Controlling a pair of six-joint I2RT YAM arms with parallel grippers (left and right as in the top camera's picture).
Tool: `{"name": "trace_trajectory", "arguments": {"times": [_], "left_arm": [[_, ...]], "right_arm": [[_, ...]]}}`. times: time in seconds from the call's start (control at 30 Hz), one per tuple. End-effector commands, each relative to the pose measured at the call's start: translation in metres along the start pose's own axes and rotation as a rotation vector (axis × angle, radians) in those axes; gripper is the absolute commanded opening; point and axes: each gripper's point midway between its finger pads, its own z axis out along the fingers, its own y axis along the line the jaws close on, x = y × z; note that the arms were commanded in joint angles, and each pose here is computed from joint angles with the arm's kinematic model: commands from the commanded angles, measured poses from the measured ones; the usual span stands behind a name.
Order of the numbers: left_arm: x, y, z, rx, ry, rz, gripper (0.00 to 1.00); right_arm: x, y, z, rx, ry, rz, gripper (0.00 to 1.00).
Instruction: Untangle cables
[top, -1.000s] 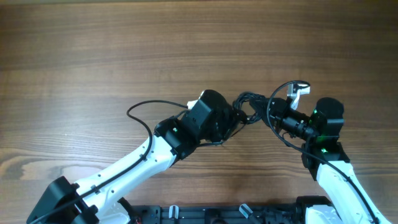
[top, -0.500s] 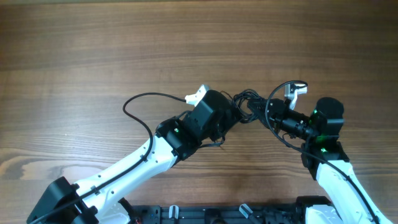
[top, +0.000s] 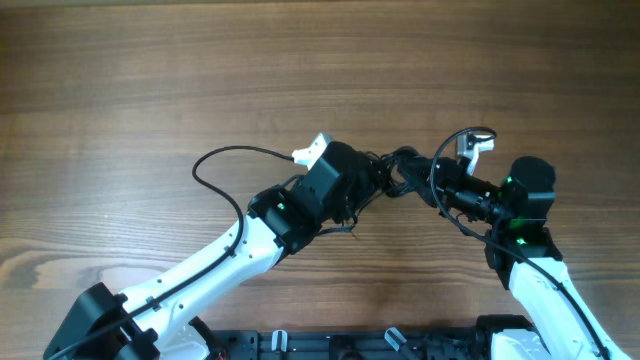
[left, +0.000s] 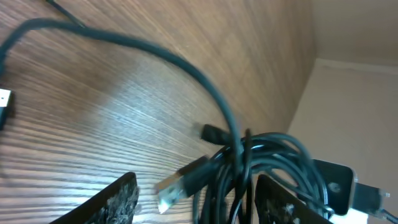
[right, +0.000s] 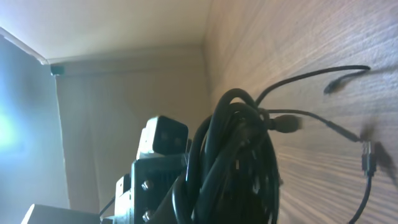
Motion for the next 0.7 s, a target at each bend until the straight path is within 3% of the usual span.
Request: {"name": "trace_trajectory", "arguments": {"times": [0.0,0.1,0.2,0.3,0.4,0.53,0.67], "left_arm": [[-0.004,-0.001,0.004,0.012,-0.023,0.028,0.59],[-0.003,-0.001,0.004,0.009,-0.022,0.159,0.55],[-0.012,0.004,0.002,-0.013,-0.031,0.404,0.63],[-0.033,0.006,-0.012,-0.017,-0.029,0.476,0.63],[-0.038,-0.011,-0.034,0.111,0.06,0.612,0.64],[-0.019,-0.027,-0.061,0.319,0.227,0.809,0.74],[-0.011,-0.028,-0.068,0.376,0.286,0.839,0.78]], "right_arm": [[0.007,0.007,-0.001,-0.02,0.043,0.006,0.09],[0.008,0.014,-0.001,-0.046,0.051,-0.064,0.09],[0.011,0.024,-0.002,-0.084,0.062,-0.236,0.09],[0.018,0.026,-0.002,-0.102,0.097,-0.38,0.09],[0.026,0.028,-0.004,-0.125,0.137,-0.444,0.08],[0.04,0.041,-0.008,-0.196,0.2,-0.604,0.07],[0.056,0.051,-0.015,-0.256,0.28,-0.693,0.07]]}}
